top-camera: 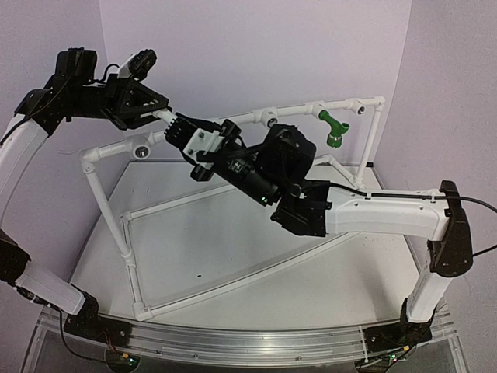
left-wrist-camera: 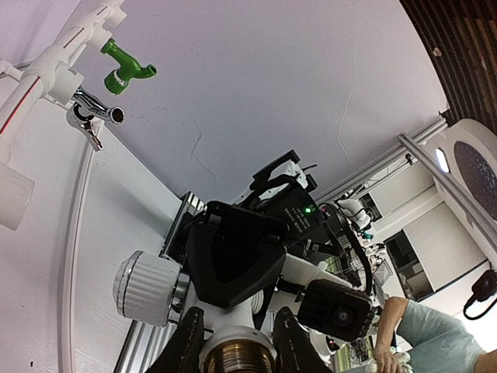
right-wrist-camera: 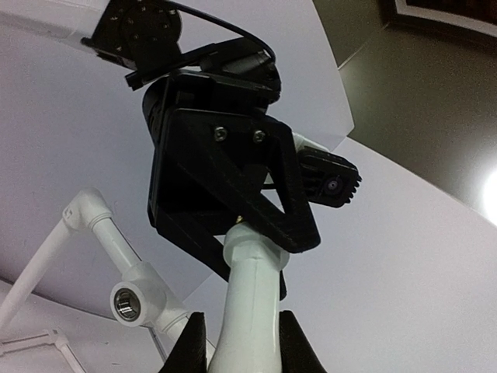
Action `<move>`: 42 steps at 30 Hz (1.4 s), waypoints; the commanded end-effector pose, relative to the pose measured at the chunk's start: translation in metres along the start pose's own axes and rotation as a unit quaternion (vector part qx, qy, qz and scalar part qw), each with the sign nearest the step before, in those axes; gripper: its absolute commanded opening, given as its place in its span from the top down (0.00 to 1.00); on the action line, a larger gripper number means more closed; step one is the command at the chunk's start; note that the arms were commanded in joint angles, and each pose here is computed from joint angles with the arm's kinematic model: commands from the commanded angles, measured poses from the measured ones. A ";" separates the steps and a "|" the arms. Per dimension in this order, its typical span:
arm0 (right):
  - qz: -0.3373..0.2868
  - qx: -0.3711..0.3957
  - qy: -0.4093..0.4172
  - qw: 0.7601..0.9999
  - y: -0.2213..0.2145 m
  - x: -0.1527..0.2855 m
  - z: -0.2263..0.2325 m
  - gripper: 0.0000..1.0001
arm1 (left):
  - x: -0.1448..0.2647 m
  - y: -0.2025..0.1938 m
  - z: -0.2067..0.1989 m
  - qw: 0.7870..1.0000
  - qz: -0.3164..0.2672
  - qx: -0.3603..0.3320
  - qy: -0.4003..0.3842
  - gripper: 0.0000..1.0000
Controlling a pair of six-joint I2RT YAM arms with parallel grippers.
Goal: Install the water faucets
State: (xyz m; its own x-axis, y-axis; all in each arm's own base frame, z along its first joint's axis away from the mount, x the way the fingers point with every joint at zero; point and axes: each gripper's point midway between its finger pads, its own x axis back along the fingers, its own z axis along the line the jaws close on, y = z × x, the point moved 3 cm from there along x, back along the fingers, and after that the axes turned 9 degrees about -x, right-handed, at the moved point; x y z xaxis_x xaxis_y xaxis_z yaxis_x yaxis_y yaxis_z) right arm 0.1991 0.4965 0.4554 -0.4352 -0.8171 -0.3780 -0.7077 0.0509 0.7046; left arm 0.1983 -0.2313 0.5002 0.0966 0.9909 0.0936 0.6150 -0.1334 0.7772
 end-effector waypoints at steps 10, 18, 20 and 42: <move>-0.009 -0.032 -0.067 0.997 0.032 0.027 -0.054 1.00 | 0.012 0.014 -0.011 0.992 -0.039 -0.093 0.082 0.23; 0.052 -0.067 -0.048 0.995 0.019 0.056 -0.056 1.00 | 0.021 0.023 0.000 0.978 -0.058 -0.125 0.159 0.09; 0.095 -0.073 -0.049 0.992 0.007 0.065 -0.055 1.00 | 0.027 0.028 0.002 0.968 -0.068 -0.135 0.199 0.07; 0.274 -0.249 -0.091 0.924 -0.057 0.069 -0.018 1.00 | 0.061 0.008 0.069 0.898 -0.013 -0.145 0.416 0.08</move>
State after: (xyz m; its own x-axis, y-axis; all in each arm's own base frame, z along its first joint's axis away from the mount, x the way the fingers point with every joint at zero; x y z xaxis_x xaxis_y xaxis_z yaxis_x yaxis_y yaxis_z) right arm 0.2152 0.4153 0.3885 -0.7467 -0.6609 0.0756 -0.1125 0.2375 0.9649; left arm 0.2611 -0.1768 0.4738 -0.5865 0.7074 0.3945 0.3865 -0.1836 0.9038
